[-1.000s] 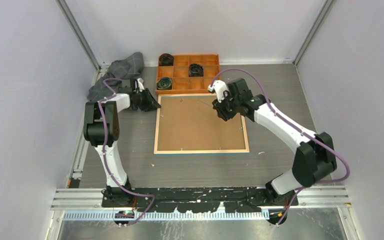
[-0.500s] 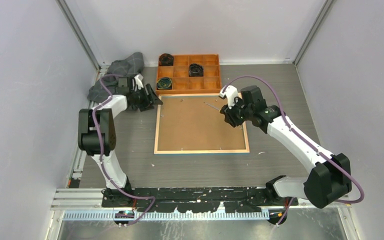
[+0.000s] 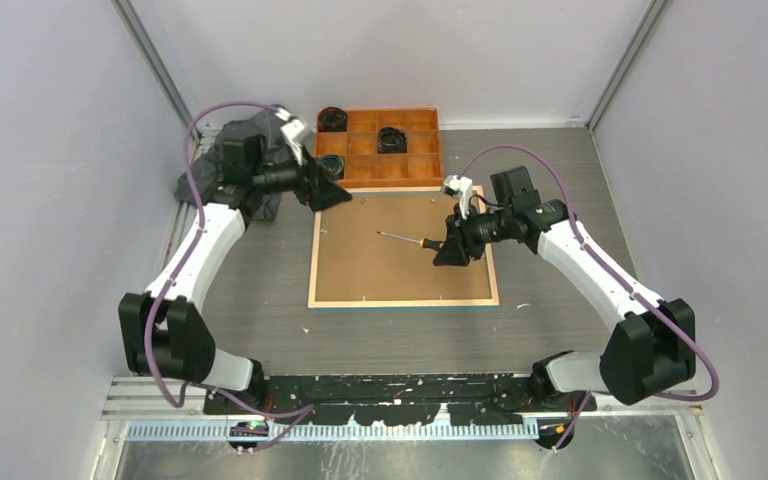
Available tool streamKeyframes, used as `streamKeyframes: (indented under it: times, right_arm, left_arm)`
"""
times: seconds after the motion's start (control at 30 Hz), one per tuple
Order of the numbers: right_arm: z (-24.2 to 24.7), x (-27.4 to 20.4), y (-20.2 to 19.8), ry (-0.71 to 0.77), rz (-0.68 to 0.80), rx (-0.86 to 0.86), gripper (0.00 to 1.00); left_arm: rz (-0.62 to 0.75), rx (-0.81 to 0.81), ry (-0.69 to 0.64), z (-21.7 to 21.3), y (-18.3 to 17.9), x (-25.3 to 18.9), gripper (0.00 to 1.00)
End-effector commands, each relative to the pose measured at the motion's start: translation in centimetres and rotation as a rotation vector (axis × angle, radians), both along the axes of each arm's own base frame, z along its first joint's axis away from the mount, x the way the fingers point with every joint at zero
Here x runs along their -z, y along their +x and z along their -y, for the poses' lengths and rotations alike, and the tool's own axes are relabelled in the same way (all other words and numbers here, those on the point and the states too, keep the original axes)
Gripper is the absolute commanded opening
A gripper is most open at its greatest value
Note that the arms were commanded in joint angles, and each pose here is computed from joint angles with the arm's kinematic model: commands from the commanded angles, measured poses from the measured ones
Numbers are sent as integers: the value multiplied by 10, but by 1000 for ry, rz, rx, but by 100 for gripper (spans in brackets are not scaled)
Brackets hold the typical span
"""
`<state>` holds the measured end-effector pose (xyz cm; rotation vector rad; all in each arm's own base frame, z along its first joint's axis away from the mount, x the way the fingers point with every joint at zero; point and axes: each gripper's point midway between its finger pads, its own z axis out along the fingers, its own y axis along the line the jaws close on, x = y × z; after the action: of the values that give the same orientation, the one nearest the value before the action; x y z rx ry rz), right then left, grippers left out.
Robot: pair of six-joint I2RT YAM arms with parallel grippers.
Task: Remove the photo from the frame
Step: Adjust the screwdriver.
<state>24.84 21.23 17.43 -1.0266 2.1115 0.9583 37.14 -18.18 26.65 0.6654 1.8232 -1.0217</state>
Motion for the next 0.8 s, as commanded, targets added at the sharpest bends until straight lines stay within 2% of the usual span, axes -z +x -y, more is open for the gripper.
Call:
streamKeyframes:
  times: [0.0,0.2,0.47,0.57,0.77]
  right_arm:
    - [-21,-46,-31,218,-135,-170,1]
    - [-19,-60,-47,302,-224,-235,1]
    - [-14,-66,-64,330,-237,-325,1]
    - [-15,-65,-63,329,-245,-323,1]
    - [-15,-65,-63,330,-252,-322,1]
  left_arm:
    - [266,358,77,52,-79,-33,80]
    - [314,530,166,81,-130,-20,85]
    - [289,594,230,96,-141,-1,83]
    - [273,606,241,100,-142,5,77]
    - [246,615,266,106,-140,17,54]
